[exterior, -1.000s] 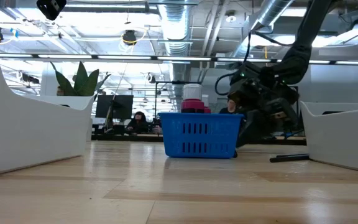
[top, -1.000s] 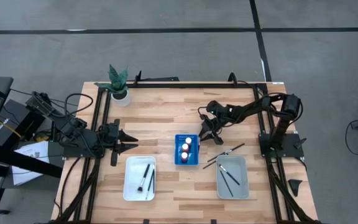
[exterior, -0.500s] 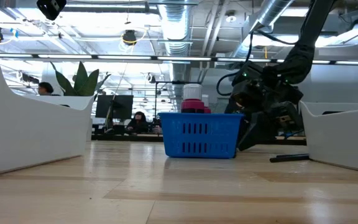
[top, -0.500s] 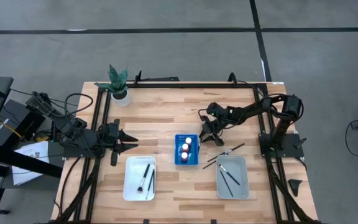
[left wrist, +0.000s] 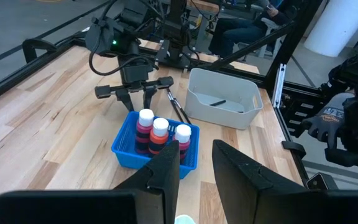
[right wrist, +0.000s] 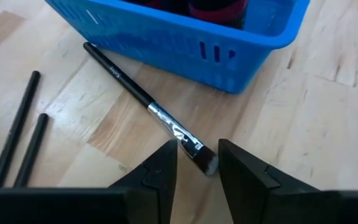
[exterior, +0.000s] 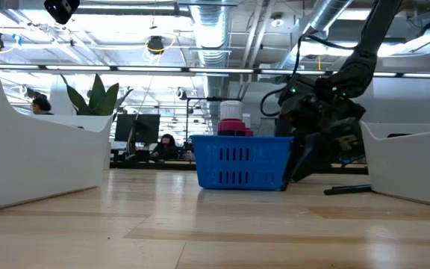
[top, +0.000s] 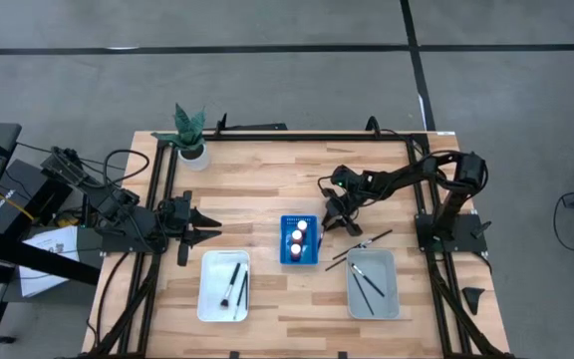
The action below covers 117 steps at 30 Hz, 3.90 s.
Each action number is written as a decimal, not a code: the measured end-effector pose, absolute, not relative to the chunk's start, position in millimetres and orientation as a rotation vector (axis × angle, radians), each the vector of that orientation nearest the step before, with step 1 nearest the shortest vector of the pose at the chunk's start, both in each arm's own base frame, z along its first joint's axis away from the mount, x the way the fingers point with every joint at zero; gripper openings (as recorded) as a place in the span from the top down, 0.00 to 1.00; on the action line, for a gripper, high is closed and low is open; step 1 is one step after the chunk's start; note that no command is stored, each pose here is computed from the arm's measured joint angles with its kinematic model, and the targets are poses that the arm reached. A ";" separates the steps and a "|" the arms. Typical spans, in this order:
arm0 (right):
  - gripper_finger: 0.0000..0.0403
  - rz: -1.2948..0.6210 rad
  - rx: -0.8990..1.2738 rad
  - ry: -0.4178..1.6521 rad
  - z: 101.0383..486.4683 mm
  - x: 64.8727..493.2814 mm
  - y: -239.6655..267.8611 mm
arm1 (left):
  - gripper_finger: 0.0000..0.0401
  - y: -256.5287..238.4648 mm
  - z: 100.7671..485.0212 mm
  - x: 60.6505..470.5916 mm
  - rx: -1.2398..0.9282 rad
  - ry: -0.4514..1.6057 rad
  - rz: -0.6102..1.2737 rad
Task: Pick & Place Paint Supplies
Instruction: Put the top left eyeshadow brush into the gray bin
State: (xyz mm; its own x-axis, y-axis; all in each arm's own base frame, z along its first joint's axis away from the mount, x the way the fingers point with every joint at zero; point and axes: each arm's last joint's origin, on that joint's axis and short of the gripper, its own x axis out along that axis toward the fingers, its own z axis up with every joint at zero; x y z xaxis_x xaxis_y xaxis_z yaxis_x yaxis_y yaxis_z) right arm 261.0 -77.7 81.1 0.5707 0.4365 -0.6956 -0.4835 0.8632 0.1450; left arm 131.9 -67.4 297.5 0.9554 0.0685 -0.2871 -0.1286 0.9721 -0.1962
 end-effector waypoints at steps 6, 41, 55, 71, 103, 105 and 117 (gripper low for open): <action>0.72 0.560 -0.007 0.807 80.2 259.1 -76.3 | 0.77 -67.4 297.6 131.9 -0.214 0.283 0.101; 0.83 0.636 0.192 0.893 77.2 251.2 -62.8 | 0.77 -68.1 298.9 132.1 -0.224 0.275 0.085; 0.99 0.694 0.122 0.901 76.1 249.1 -57.7 | 0.77 -68.7 299.6 132.4 -0.231 0.273 0.067; 1.00 0.736 0.084 0.878 94.3 242.8 -55.3 | 0.77 -68.7 299.6 132.4 -0.231 0.273 0.068; 1.00 0.838 -0.130 0.753 197.3 198.5 -0.6 | 0.77 -71.7 298.6 137.1 -0.179 0.272 0.062; 1.00 0.846 -0.126 0.780 197.8 198.0 9.0 | 0.77 -73.3 296.6 139.5 -0.152 0.285 0.061; 1.00 0.748 -0.036 0.964 204.8 177.8 28.5 | 0.77 -78.8 290.8 145.7 -0.122 0.329 0.022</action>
State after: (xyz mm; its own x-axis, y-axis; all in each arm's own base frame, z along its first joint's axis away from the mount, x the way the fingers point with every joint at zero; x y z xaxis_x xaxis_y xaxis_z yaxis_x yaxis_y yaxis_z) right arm 177.8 28.5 204.8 0.3436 0.5605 -0.7535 -0.5914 0.7524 0.2901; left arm 145.7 -78.8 290.8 0.9460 0.0015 -0.3240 -0.0412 0.9924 -0.1156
